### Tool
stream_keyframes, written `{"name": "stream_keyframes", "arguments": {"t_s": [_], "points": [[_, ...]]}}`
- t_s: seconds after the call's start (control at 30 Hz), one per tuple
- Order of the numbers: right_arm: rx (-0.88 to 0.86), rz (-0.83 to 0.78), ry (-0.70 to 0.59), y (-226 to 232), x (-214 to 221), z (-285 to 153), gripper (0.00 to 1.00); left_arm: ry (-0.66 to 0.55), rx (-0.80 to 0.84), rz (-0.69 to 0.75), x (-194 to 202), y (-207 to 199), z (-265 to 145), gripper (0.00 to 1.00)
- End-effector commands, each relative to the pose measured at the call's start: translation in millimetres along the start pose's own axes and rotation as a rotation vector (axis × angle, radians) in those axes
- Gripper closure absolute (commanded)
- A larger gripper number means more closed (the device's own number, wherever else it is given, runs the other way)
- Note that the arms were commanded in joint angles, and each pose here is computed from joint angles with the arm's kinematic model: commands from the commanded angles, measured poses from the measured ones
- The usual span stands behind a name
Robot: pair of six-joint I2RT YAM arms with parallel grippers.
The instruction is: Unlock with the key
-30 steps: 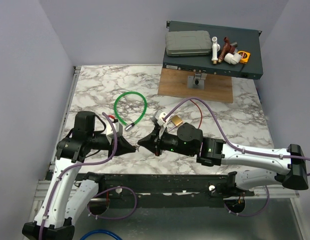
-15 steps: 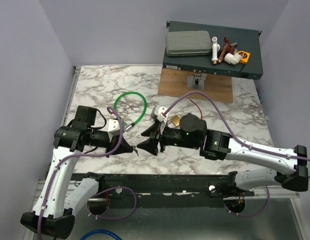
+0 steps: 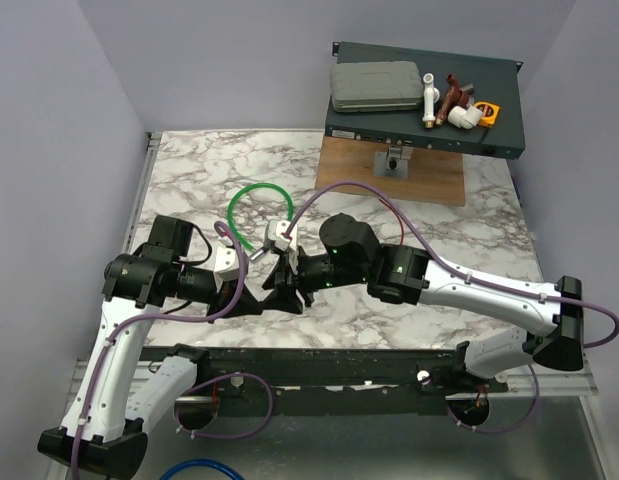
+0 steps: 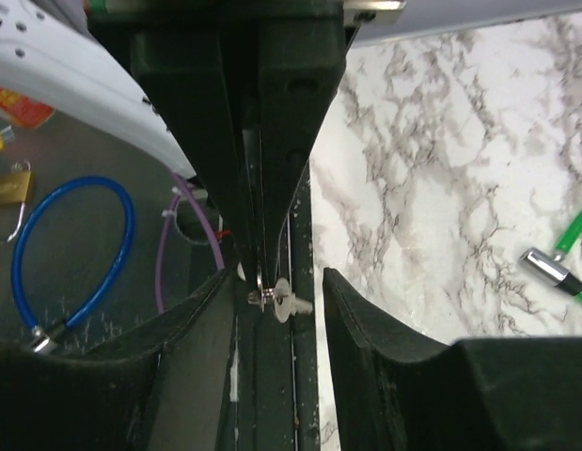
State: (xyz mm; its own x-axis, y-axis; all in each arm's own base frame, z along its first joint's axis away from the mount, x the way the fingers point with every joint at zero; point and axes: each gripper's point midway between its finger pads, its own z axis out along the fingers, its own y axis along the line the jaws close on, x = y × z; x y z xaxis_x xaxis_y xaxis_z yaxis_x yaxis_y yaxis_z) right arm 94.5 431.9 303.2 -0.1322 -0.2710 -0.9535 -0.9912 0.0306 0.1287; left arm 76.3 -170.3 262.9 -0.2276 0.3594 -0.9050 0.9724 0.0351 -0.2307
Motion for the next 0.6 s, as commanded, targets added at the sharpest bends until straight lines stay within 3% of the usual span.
{"name": "stream_keyframes", "arguments": {"t_s": [0.0, 0.17, 0.47, 0.57], "points": [[-0.1, -0.008, 0.033, 17, -1, -3, 0.56, -0.001, -0.001, 0.042, -3, -5, -3, 1.0], [-0.106, 0.003, 0.06, 17, 7, 0, 0.65, -0.006, 0.0, 0.041, -4, -5, -2, 1.0], [-0.124, 0.013, 0.08, 18, 16, 4, 0.99, -0.005, -0.002, 0.037, -5, -6, -3, 1.0], [-0.134, 0.018, 0.093, 19, 22, 4, 0.99, -0.005, -0.008, 0.033, -6, -4, -3, 1.0]]}}
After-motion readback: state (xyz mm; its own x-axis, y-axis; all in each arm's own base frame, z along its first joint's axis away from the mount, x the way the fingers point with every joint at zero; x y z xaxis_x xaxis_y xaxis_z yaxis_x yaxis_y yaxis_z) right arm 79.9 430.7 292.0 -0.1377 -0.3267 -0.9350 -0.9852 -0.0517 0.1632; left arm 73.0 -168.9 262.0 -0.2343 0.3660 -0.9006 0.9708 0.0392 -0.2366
